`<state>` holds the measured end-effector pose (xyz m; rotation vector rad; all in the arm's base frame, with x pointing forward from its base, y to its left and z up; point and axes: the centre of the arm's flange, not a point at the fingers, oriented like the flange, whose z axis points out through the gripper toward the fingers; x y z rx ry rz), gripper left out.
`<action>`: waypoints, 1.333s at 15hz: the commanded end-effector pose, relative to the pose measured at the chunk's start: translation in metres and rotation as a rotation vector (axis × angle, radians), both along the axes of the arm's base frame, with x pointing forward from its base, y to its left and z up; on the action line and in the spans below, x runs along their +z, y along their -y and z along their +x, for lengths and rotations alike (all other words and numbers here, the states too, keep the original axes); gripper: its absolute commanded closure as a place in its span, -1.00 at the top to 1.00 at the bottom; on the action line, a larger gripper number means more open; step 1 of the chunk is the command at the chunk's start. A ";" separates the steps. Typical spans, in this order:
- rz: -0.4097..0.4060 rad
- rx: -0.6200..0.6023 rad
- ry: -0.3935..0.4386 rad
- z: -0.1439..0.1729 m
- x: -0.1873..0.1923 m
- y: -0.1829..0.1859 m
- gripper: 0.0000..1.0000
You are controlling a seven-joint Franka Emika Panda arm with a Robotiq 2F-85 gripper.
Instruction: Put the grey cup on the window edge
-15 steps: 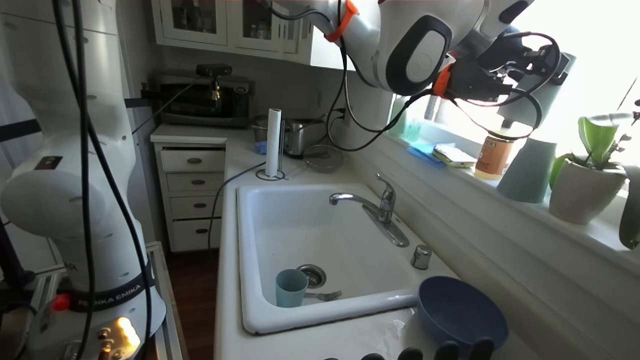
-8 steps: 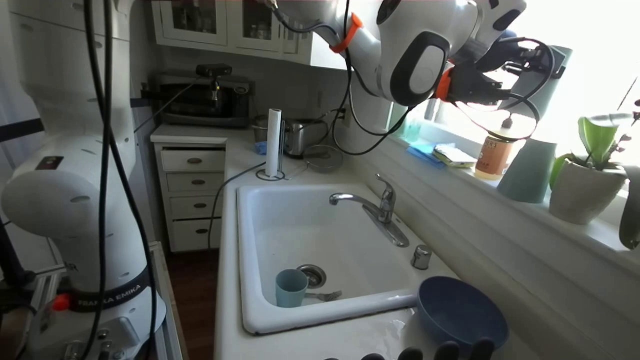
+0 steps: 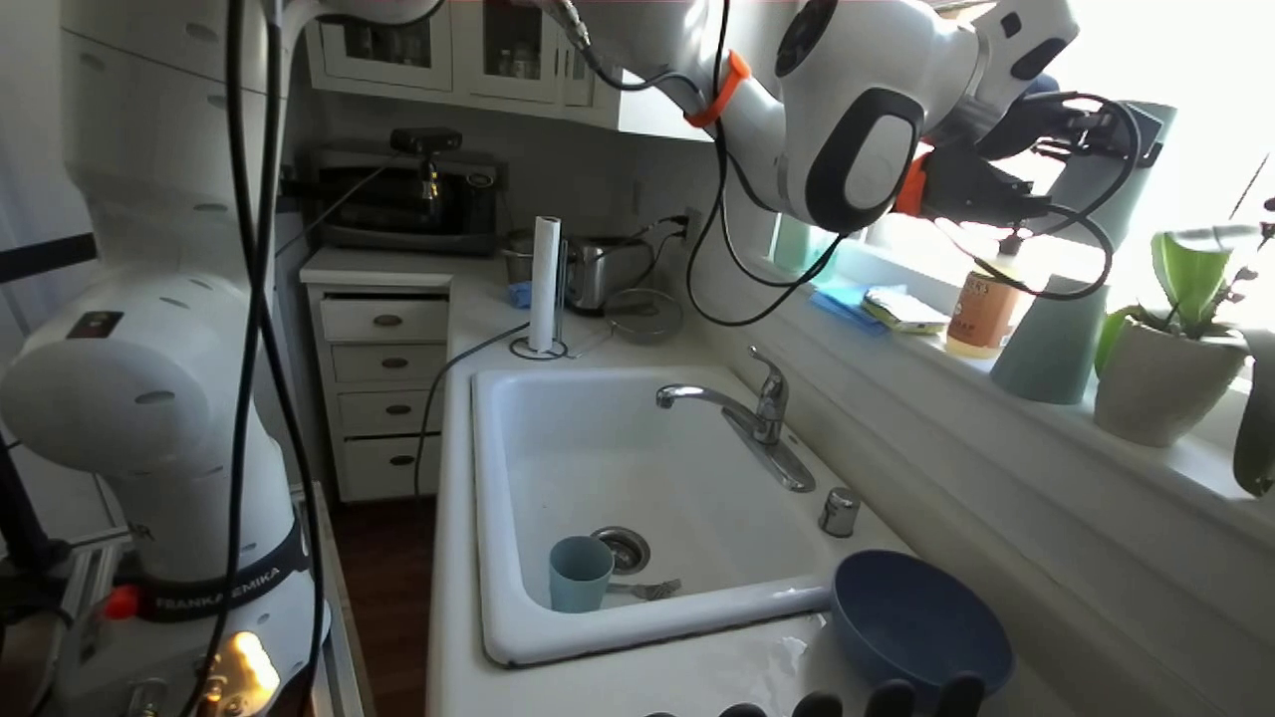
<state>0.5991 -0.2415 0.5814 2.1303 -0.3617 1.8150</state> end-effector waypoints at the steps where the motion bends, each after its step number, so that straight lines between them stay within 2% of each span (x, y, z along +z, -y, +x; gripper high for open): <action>1: -0.012 -0.017 0.032 0.013 -0.002 0.014 0.00; 7: 0.008 0.008 0.017 0.019 -0.013 0.011 0.00; 15: -0.020 -0.009 0.014 0.021 -0.012 0.018 0.00; 20: -0.012 -0.018 -0.011 0.021 -0.024 0.023 0.00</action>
